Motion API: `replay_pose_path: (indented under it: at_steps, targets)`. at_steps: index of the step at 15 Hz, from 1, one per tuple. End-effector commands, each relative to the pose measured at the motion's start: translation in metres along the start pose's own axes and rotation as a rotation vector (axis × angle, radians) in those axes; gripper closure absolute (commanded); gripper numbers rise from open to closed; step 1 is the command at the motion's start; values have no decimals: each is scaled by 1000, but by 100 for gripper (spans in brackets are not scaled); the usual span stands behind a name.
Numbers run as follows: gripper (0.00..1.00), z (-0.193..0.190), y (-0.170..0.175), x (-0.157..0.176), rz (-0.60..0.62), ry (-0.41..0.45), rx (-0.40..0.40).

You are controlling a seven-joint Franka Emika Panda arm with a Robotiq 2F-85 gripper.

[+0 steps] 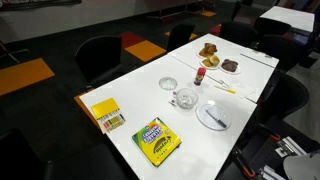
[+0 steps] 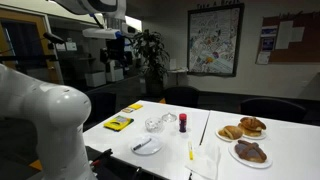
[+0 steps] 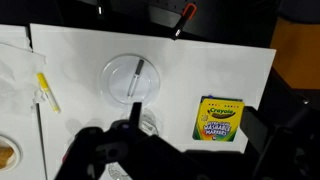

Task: Move the glass container forwards.

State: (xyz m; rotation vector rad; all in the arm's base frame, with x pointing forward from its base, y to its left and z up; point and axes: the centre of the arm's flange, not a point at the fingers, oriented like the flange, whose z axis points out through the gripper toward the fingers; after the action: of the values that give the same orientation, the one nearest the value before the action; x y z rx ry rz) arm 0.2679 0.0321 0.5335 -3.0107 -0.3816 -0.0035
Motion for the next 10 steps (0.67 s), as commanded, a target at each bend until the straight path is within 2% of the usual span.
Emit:
replay_pose_path:
  at_steps: [1,5,8,10]
  targets:
    - [0,0,0,0,0,0,0]
    - [0,10,33,13,13,35,-94]
    - [0,26,74,25,50,89,-165]
    - [0,45,107,36,98,125,-174]
